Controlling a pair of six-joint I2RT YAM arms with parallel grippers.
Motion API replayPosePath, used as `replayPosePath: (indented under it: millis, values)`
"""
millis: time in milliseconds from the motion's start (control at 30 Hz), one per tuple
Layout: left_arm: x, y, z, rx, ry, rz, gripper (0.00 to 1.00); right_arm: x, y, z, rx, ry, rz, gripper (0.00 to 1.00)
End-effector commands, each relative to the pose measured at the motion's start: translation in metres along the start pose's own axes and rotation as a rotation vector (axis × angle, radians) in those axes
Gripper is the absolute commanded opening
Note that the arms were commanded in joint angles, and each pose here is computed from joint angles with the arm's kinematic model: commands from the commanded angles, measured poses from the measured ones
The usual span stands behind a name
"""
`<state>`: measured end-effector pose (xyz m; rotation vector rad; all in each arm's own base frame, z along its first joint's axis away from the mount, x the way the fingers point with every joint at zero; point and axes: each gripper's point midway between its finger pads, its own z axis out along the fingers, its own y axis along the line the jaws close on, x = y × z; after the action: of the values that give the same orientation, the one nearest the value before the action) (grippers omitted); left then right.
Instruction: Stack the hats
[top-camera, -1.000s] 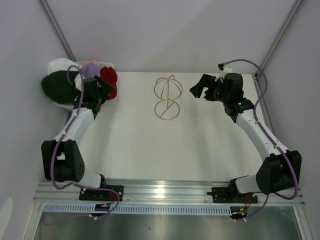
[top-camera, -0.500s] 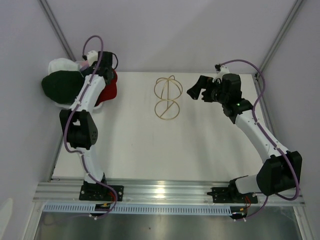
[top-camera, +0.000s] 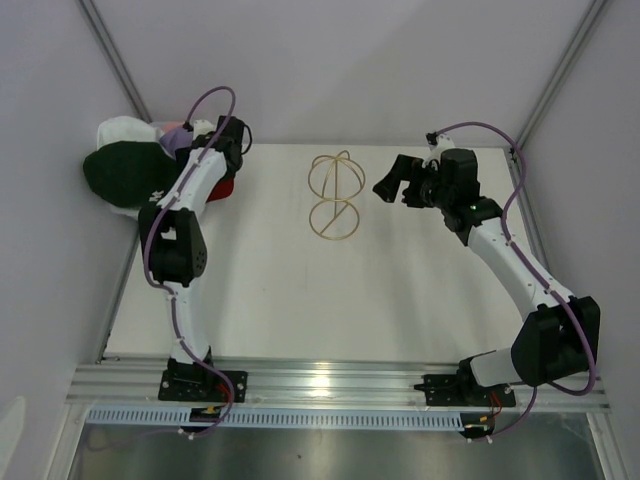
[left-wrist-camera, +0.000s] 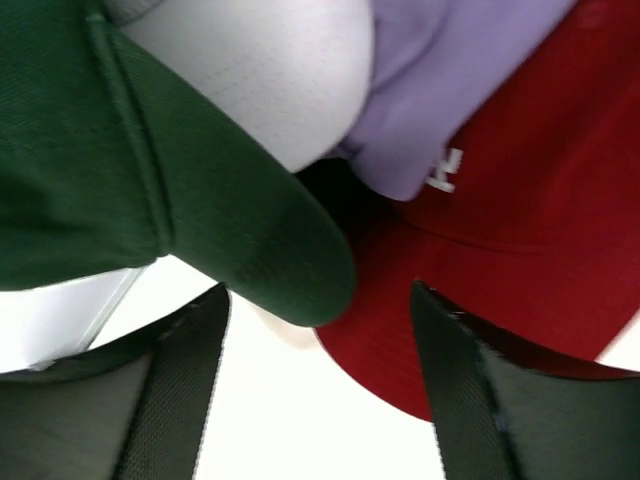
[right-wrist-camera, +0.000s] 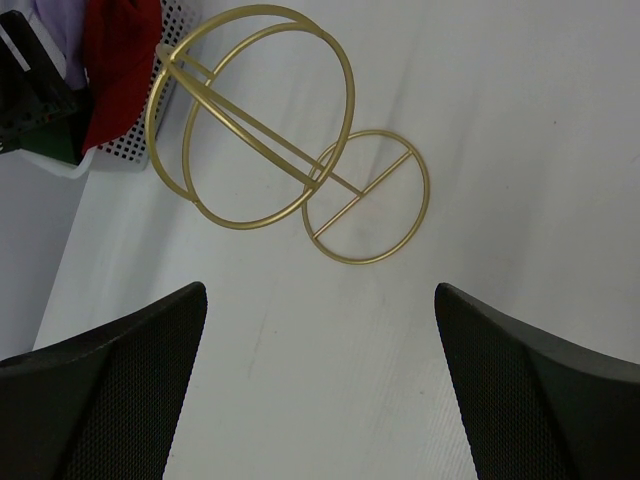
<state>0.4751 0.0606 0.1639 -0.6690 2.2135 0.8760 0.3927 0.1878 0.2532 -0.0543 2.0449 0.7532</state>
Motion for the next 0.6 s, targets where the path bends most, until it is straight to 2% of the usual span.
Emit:
replayPosePath:
  millis: [0,100,200,233,300,367,400,500,567]
  values:
    - [-0.016,0.023,0.003,-0.066,-0.027,-0.037,0.73,-0.007,0.007,0.000,-0.019,-0.022,-0.022,1.00]
    - [-0.020,0.026,0.008,-0.061,-0.047,-0.038,0.68,-0.006,0.006,0.002,-0.024,-0.020,-0.018,0.99]
    - [-0.023,0.028,0.011,-0.077,-0.055,-0.011,0.59,-0.004,0.005,0.005,-0.021,-0.013,-0.017,0.99]
    - [-0.023,0.028,0.011,-0.077,-0.057,-0.005,0.51,-0.004,0.006,0.005,-0.021,-0.011,-0.015,0.99]
    - [-0.022,0.027,0.012,-0.075,-0.058,-0.003,0.43,-0.003,0.004,0.006,-0.017,-0.013,-0.010,1.00]
    - [-0.024,0.027,0.011,-0.070,-0.063,0.010,0.29,-0.001,0.004,0.007,-0.018,-0.008,-0.007,1.00]
    - [-0.025,0.027,0.011,-0.067,-0.062,0.030,0.18,0.000,0.004,0.008,-0.018,-0.004,-0.008,1.00]
    - [-0.028,0.029,0.006,-0.045,-0.066,0.044,0.01,0.002,0.004,0.009,-0.015,0.006,-0.006,1.00]
    - [-0.034,0.030,0.002,-0.025,-0.084,0.038,0.01,0.002,0.005,0.008,-0.016,0.003,-0.005,1.00]
